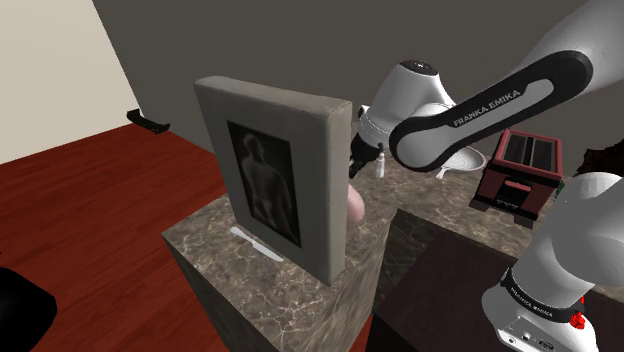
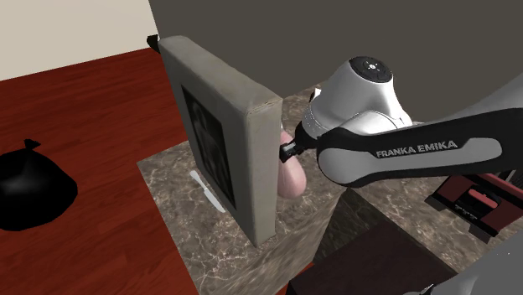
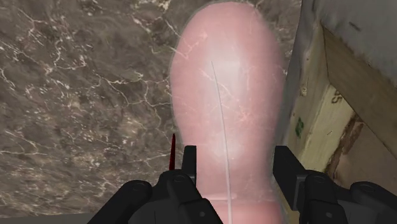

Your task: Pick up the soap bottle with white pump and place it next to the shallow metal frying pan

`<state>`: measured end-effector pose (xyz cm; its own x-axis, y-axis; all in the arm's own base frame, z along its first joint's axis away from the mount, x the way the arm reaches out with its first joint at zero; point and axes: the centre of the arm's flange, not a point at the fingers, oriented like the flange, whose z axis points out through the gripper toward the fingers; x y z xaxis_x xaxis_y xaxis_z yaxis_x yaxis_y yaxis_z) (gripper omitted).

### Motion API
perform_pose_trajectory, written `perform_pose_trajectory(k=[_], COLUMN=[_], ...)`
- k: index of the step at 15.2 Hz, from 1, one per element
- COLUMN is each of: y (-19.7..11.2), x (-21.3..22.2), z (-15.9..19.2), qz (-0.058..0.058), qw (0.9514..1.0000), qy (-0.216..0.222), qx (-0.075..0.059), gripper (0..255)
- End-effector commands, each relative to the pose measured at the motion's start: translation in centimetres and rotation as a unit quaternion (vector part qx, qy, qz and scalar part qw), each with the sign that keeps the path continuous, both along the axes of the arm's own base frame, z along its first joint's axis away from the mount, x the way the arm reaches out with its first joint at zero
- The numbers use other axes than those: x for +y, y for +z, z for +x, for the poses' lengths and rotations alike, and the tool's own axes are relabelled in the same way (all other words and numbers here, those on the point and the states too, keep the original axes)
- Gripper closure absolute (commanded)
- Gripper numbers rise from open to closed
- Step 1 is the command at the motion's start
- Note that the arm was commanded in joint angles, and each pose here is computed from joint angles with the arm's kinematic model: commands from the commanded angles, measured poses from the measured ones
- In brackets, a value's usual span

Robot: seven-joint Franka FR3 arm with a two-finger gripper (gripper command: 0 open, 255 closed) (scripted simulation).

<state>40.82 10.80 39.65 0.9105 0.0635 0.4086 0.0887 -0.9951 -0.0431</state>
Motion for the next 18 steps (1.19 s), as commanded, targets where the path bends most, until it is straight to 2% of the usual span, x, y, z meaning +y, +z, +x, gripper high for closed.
perform_pose_trajectory(k=[1, 18], y=[1.0, 10.0], x=[0.0, 0.0], z=[0.0, 0.0], qz=[0.000, 0.000], qw=[1.0000, 1.0000], qy=[0.000, 0.000], qx=[-0.001, -0.001], gripper=[255, 255])
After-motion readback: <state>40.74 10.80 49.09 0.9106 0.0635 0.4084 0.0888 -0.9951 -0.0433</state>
